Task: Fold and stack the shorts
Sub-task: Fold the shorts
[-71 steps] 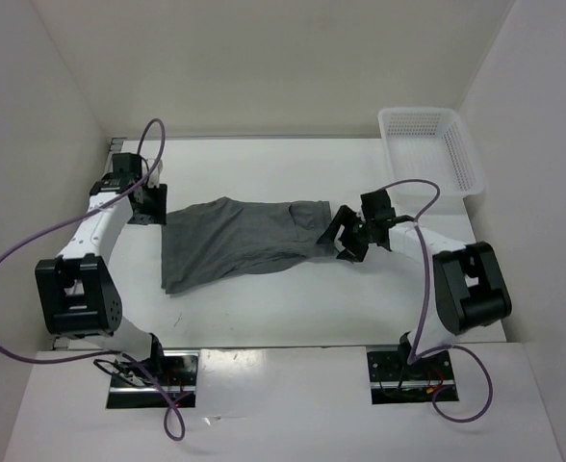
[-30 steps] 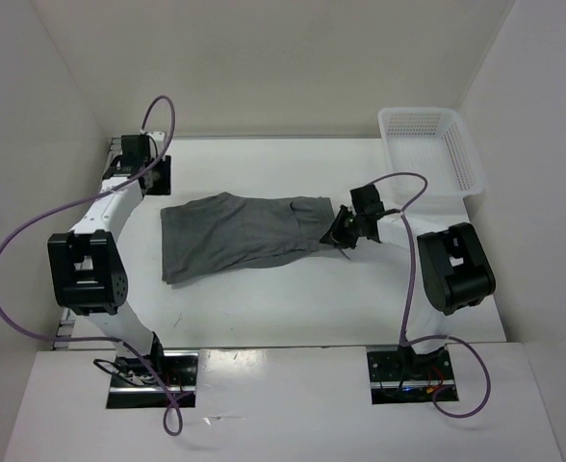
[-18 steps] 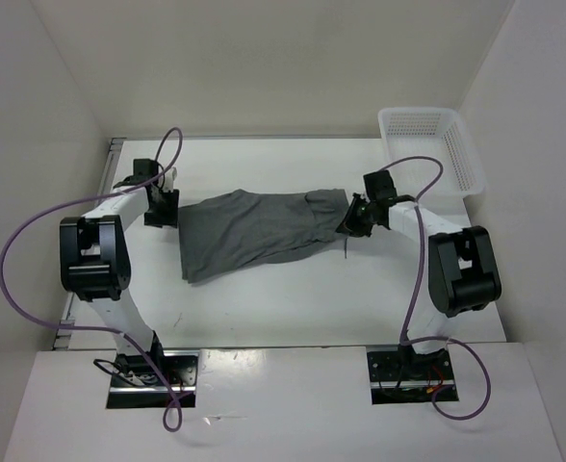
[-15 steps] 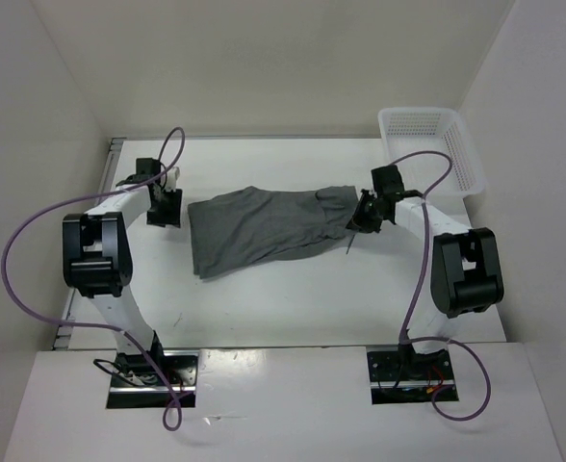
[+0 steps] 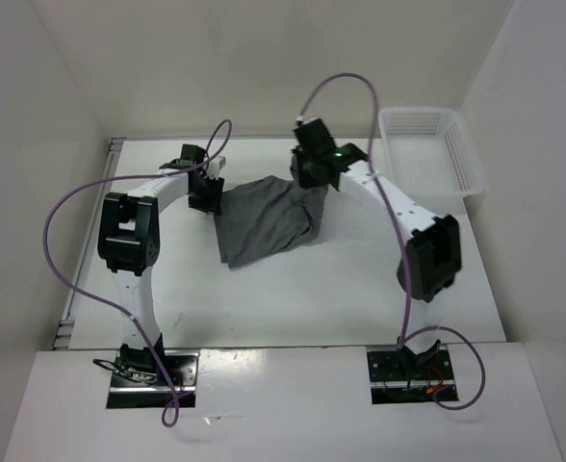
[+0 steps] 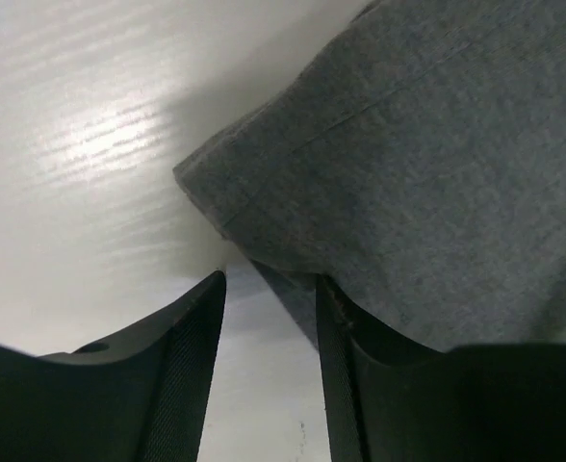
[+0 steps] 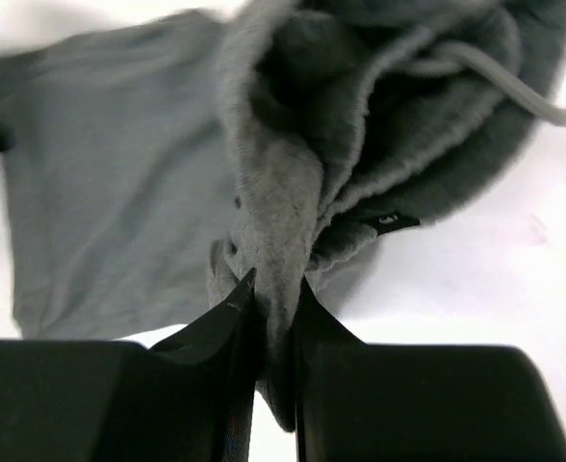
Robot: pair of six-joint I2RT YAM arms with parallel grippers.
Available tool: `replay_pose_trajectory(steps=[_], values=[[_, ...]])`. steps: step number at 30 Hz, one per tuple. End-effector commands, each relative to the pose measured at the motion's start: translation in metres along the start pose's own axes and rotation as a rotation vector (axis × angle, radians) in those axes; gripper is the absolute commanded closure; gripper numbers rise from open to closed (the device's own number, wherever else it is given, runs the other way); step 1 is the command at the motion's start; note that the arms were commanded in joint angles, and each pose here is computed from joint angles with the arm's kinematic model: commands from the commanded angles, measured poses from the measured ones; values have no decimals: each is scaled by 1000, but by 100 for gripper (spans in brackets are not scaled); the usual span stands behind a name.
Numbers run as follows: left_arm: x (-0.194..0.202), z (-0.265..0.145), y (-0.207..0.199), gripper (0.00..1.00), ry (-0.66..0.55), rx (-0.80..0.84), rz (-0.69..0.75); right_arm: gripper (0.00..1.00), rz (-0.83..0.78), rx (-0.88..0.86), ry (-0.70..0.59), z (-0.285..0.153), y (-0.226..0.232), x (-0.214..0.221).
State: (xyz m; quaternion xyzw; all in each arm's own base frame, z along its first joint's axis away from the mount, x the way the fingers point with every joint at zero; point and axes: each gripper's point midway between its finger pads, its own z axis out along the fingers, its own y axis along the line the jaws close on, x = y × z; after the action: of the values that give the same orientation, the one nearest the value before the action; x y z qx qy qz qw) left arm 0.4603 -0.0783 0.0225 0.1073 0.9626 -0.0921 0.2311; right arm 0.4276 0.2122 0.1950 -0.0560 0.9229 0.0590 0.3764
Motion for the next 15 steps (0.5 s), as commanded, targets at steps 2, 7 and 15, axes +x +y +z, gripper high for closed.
replay_pose_trajectory(steps=[2, 7, 15], values=[[16, 22, 12, 52, 72, -47, -5, 100, -293, -24, 39, 6, 88, 13], [15, 29, 10, 64, 81, -28, -8, 100, -401, -152, 96, 31, 169, 50], [14, 32, 13, 69, 87, -22, -17, 100, -424, -304, 156, 38, 234, 93]])
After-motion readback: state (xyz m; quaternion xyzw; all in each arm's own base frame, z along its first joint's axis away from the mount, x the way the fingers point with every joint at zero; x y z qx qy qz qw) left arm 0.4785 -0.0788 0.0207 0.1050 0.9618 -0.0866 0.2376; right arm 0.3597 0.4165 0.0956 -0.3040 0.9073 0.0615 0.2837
